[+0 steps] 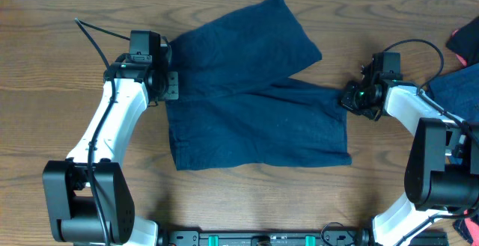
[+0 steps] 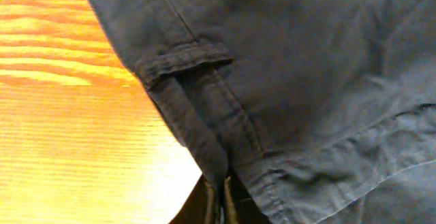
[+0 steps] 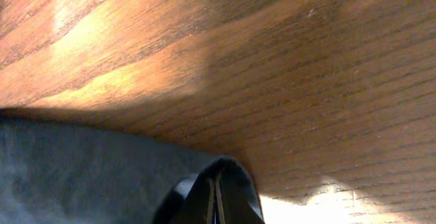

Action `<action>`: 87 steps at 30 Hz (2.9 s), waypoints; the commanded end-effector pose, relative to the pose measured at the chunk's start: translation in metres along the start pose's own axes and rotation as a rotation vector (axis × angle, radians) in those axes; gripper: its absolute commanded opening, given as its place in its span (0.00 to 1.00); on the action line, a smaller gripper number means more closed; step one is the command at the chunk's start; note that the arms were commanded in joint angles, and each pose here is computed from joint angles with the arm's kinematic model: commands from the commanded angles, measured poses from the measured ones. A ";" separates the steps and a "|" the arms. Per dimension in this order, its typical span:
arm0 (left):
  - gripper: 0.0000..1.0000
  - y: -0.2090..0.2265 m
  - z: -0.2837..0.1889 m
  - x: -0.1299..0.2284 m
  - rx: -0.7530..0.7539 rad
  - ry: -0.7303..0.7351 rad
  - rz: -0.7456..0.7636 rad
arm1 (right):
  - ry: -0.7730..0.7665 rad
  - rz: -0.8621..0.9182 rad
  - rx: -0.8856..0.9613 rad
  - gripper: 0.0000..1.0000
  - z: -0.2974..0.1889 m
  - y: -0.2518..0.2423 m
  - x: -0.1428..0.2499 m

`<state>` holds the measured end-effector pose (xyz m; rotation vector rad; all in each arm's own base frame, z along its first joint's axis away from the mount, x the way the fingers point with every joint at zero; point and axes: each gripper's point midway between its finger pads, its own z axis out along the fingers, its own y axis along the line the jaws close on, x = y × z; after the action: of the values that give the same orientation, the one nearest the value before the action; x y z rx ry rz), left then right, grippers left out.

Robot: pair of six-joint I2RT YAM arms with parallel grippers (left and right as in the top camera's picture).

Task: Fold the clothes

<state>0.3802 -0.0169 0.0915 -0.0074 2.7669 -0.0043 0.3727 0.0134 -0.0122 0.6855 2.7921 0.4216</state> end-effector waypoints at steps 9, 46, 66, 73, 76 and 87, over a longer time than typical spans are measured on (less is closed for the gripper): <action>0.85 0.012 -0.005 -0.001 -0.052 -0.011 0.007 | 0.156 0.056 0.173 0.13 0.025 -0.061 0.038; 0.06 -0.055 0.098 -0.022 0.330 -0.047 -0.043 | -0.141 -0.032 -0.267 0.88 -0.113 -0.027 -0.042; 0.06 -0.013 0.129 -0.142 0.158 -0.354 -0.250 | -0.001 -0.175 -0.064 0.90 -0.085 -0.010 0.002; 0.25 -0.010 0.088 -0.163 0.136 -0.302 -0.206 | 0.059 -0.182 0.050 0.59 -0.059 -0.024 0.014; 0.36 -0.006 0.073 -0.144 0.123 -0.217 -0.216 | 0.108 -0.163 0.030 0.54 -0.041 -0.025 0.021; 0.60 -0.016 0.042 -0.019 0.128 0.288 -0.247 | 0.066 -0.108 -0.155 0.06 -0.012 -0.002 -0.003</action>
<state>0.4246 -0.0268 0.0571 -0.3372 2.9865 -0.2012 0.3696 0.0068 -0.0006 0.4498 2.8173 0.5944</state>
